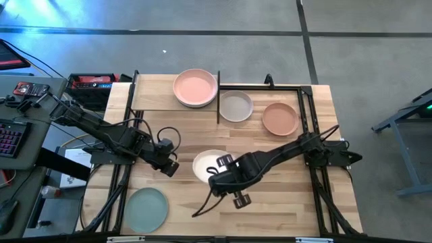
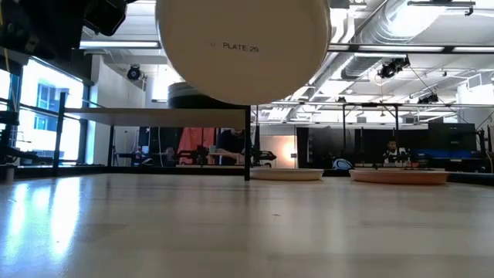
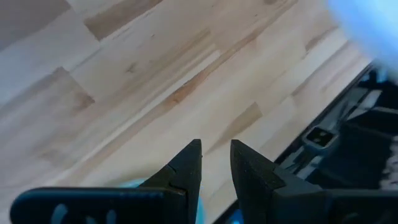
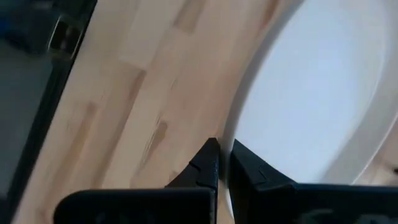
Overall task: Place and stack plates onto a shelf
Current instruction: Put the bottom white plate on the shelf
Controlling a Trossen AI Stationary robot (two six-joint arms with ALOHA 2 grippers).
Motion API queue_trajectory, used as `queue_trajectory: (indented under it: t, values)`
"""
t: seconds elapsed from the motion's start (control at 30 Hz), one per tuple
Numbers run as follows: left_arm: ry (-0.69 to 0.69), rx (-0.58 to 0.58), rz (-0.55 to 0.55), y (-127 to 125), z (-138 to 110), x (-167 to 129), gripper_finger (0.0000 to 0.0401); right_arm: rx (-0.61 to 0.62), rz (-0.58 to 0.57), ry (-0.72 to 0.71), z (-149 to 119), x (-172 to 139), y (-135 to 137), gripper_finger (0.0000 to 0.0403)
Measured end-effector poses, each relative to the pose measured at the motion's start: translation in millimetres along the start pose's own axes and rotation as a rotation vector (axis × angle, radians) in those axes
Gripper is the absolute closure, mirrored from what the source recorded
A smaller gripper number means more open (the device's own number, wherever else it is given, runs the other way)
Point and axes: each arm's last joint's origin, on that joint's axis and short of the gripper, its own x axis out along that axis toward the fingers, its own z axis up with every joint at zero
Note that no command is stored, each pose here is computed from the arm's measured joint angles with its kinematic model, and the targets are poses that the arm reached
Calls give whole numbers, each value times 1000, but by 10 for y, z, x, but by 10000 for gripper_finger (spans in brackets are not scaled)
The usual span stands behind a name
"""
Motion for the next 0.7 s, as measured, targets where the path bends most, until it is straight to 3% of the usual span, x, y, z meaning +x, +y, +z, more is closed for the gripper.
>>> queue_trajectory:
  t: [0.33, 0.7]
  values:
    - [-104, -174, -98, -96, 44, -7, 327, -302, 8, 18, -15, 35, 16, 403]
    - [-131, -336, -111, -99, 55, -9, 327, -528, -11, 24, -15, 35, 10, 403]
